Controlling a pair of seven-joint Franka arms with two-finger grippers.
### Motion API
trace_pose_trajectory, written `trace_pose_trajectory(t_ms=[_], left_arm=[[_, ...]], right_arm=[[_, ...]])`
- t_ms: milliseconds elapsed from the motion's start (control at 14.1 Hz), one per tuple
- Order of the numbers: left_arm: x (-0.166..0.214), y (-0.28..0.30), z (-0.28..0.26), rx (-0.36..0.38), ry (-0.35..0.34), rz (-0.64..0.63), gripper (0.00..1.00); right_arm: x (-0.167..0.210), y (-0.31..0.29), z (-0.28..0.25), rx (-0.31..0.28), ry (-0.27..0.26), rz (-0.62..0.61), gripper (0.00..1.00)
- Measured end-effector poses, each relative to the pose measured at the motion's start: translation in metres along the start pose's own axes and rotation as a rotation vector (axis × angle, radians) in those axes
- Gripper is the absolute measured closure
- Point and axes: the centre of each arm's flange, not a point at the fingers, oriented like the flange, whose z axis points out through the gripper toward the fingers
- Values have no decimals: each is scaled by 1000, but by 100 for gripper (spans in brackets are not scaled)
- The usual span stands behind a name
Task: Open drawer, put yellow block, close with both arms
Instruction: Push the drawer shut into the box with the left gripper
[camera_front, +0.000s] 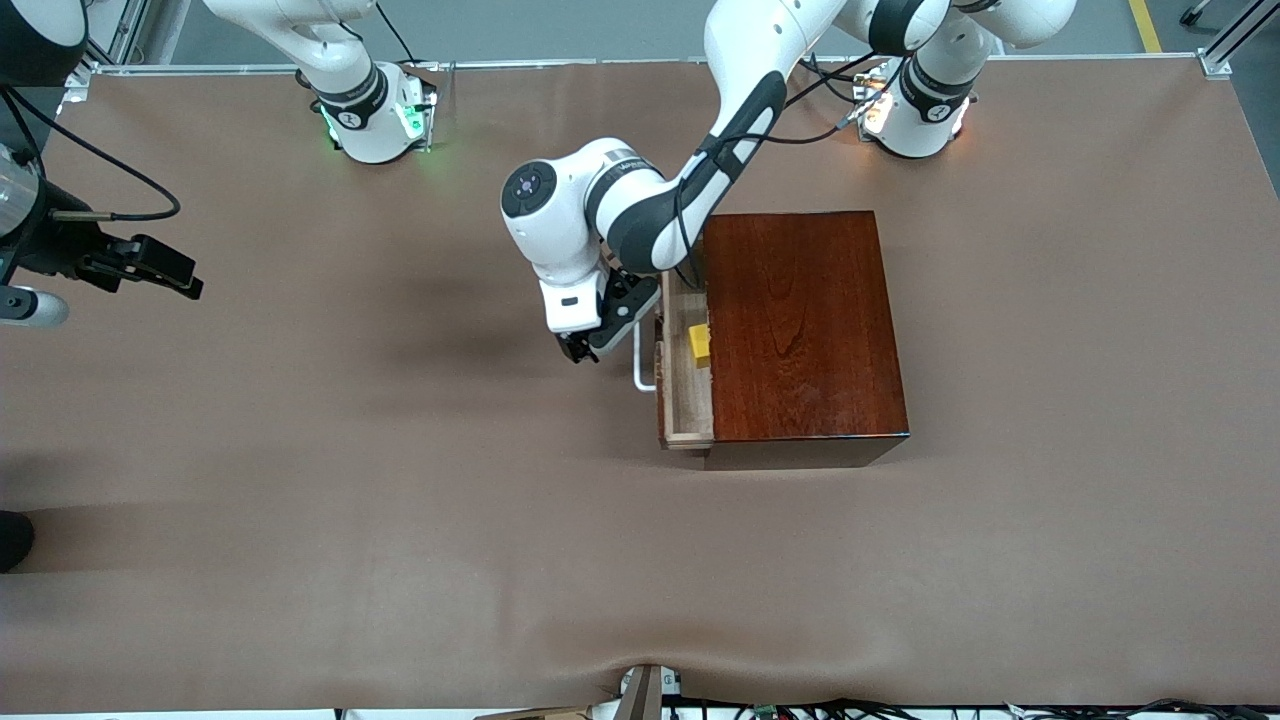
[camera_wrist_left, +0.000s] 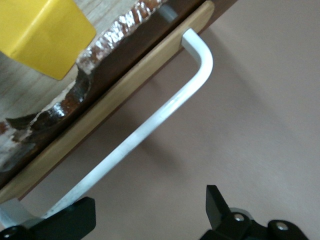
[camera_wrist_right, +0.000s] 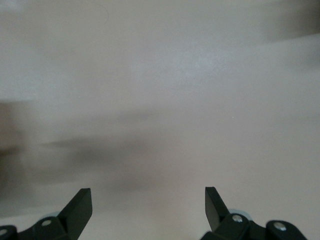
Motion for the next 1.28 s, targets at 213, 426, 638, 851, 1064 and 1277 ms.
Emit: trace_pose_trajectory(t_ms=[213, 426, 638, 851, 1064, 1277], left_arm=[[16, -2, 7, 45, 6, -21, 0], [32, -4, 14, 94, 12, -41, 0], [49, -6, 20, 135, 16, -63, 0], [55, -6, 21, 146, 11, -73, 0], [59, -6, 19, 146, 5, -79, 0], [65, -4, 4, 122, -20, -91, 0]], right_arm=[[0, 9, -6, 0, 5, -29, 0], [-2, 12, -5, -11, -12, -35, 0], [-2, 12, -5, -20, -13, -20, 0], [-3, 9, -5, -21, -12, 68, 0], [-3, 7, -5, -22, -12, 85, 0], [-3, 8, -5, -22, -12, 88, 0]])
